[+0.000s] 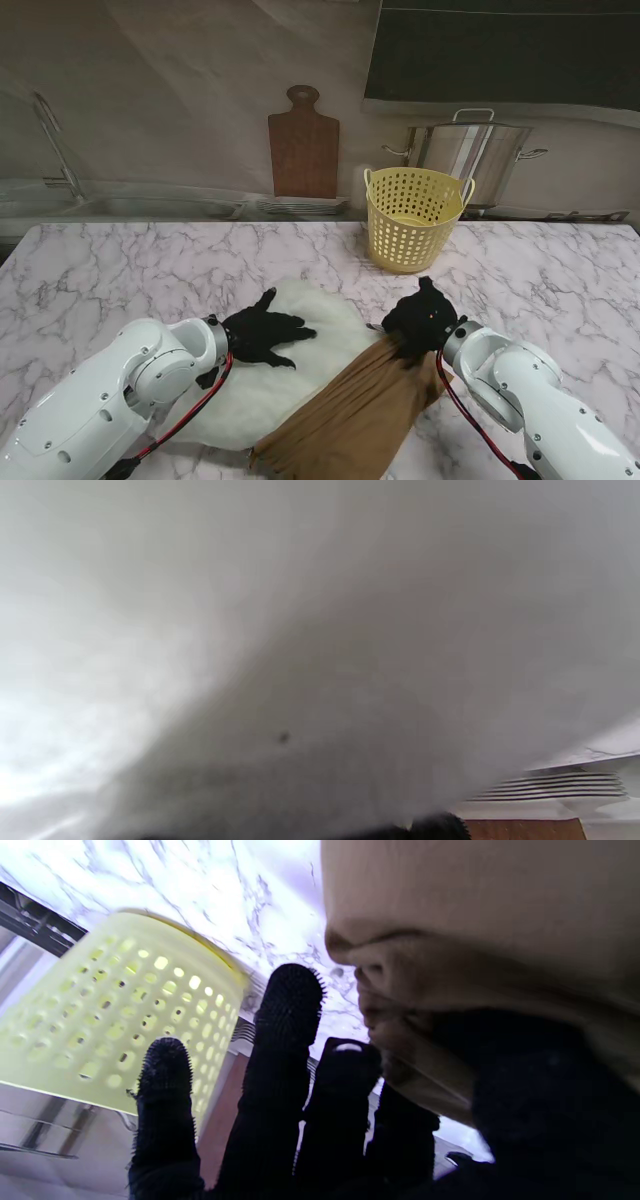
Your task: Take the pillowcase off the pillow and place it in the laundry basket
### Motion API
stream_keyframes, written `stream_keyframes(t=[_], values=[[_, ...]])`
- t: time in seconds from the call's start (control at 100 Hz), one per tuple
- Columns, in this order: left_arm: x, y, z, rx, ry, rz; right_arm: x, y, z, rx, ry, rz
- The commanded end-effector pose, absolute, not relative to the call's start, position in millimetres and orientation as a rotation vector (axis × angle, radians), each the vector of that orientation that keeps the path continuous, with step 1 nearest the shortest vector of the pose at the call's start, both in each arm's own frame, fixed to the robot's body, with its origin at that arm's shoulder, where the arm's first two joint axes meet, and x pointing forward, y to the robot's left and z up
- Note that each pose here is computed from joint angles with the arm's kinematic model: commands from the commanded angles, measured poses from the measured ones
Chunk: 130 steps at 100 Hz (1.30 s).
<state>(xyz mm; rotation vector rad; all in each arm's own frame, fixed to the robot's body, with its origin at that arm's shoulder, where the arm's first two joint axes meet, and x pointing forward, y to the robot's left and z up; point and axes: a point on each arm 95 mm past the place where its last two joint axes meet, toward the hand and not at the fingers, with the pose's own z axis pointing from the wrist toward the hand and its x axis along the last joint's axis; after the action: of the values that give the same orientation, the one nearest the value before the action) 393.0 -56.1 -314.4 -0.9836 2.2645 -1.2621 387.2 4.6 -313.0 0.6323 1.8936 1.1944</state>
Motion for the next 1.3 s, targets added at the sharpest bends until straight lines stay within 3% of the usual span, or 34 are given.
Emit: stream_keyframes(t=[0.0, 0.29, 0.52, 0.83, 1.03, 1.29], values=[[393.7, -32.5, -329.0, -1.036, 2.285, -1.139, 385.9, -13.7, -329.4, 0.686, 1.917, 1.106], [403.3, -37.0, -279.4, -0.997, 2.072, -1.266, 396.0, -1.1, -325.4, 0.583, 1.819, 1.159], [407.2, -68.7, -253.7, -1.000, 1.938, -1.515, 404.7, 7.0, -325.7, 0.570, 1.798, 1.187], [407.8, -105.5, -314.1, -1.234, 1.935, -1.698, 401.2, 0.5, -328.2, 0.563, 1.774, 1.175], [407.5, -104.8, -347.6, -1.284, 2.122, -1.556, 393.6, -7.2, -332.9, 0.574, 1.784, 1.145], [408.1, -87.7, -368.1, -1.138, 2.350, -1.229, 380.6, -33.3, -343.2, 0.585, 1.810, 1.003]])
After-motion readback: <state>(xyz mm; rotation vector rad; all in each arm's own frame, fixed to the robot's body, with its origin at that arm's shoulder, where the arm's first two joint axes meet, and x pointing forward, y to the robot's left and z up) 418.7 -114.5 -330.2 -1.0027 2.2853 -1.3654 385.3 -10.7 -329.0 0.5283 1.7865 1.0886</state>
